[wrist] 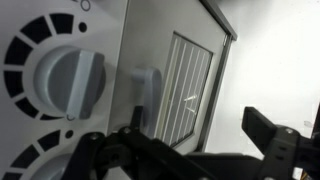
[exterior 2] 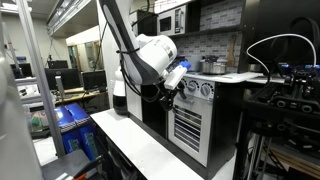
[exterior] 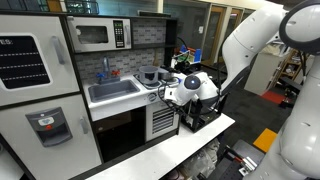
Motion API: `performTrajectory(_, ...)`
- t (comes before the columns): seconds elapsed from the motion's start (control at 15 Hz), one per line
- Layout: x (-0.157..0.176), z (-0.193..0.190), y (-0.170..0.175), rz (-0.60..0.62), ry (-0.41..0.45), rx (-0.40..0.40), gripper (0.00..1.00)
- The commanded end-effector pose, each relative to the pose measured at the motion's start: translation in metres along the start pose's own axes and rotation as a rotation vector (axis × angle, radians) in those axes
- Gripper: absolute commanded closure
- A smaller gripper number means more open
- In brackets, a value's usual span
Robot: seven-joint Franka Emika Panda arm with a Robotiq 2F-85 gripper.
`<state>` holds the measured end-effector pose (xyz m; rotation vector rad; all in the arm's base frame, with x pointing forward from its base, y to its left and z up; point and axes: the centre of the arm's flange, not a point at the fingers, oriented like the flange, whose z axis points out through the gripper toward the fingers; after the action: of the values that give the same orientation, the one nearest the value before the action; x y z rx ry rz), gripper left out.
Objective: Open the cabinet
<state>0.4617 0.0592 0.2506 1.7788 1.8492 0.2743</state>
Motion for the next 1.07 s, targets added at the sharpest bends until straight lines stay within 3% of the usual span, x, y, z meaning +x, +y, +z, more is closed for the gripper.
performTrajectory(0.0,0.002,0.018,-0.006,0.013,0.020,-0.030,0.00)
performTrajectory(0.4,0.005,0.018,-0.017,0.070,0.049,-0.027,0.00)
performTrajectory(1.0,-0.003,0.007,-0.022,0.286,0.138,-0.011,0.00)
